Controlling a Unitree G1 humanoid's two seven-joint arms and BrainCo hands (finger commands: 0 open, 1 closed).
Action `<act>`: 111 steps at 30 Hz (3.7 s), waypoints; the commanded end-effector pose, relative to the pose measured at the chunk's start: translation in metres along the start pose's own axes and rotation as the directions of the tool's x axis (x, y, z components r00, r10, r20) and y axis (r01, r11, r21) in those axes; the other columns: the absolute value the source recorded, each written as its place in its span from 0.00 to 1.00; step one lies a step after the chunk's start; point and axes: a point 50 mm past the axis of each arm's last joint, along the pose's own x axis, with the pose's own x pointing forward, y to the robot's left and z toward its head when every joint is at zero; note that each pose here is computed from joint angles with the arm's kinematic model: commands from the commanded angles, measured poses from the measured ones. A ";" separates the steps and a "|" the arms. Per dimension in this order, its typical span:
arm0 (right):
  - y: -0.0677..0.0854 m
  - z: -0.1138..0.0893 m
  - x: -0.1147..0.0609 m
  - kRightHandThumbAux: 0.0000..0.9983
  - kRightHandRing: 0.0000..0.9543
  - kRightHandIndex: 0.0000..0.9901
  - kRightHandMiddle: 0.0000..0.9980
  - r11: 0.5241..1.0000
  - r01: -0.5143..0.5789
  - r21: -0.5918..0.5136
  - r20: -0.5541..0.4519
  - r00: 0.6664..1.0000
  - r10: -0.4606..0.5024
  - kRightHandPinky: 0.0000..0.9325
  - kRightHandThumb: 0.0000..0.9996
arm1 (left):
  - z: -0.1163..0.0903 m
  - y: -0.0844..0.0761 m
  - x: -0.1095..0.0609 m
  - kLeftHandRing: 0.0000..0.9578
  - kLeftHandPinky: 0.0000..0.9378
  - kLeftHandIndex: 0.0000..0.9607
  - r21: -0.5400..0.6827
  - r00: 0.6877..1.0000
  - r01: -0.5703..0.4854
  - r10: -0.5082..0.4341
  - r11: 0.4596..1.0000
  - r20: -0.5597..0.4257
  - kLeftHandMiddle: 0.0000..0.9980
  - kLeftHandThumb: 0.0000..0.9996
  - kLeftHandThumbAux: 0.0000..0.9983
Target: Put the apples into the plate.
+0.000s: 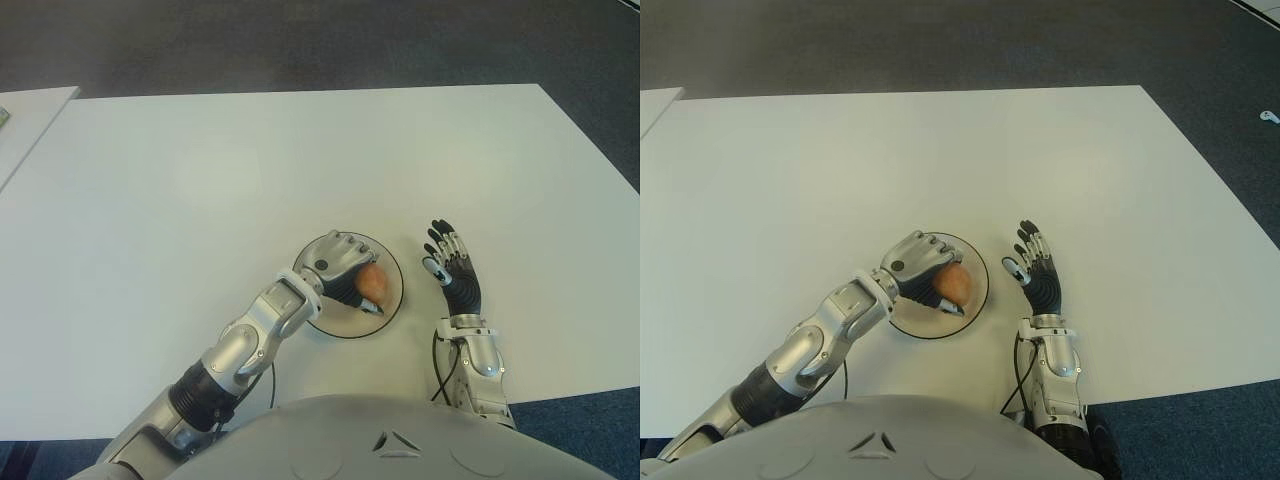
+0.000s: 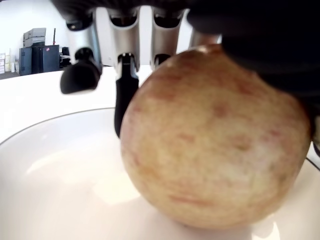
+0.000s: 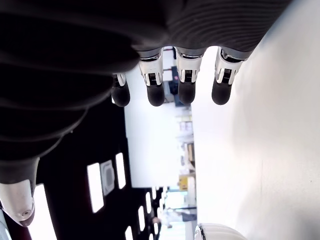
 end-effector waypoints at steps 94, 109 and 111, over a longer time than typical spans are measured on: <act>0.003 -0.035 -0.028 0.57 0.00 0.00 0.00 0.999 0.018 0.028 -0.224 0.975 -0.012 0.00 0.14 | -0.049 0.005 -0.052 0.00 0.00 0.00 -0.053 0.858 -0.397 0.351 0.916 -0.374 0.00 0.14 0.23; 0.004 -0.036 -0.030 0.56 0.00 0.00 0.00 0.999 0.019 0.036 -0.234 0.972 -0.010 0.00 0.14 | -0.036 -0.038 -0.099 0.00 0.00 0.02 -0.504 0.530 -0.847 0.181 0.168 -0.829 0.00 0.03 0.29; 0.004 -0.036 -0.030 0.57 0.00 0.00 0.00 0.999 0.020 0.039 -0.233 0.972 -0.011 0.00 0.14 | -0.039 -0.053 -0.110 0.00 0.00 0.05 -0.503 0.517 -0.856 0.147 0.123 -0.844 0.00 0.01 0.28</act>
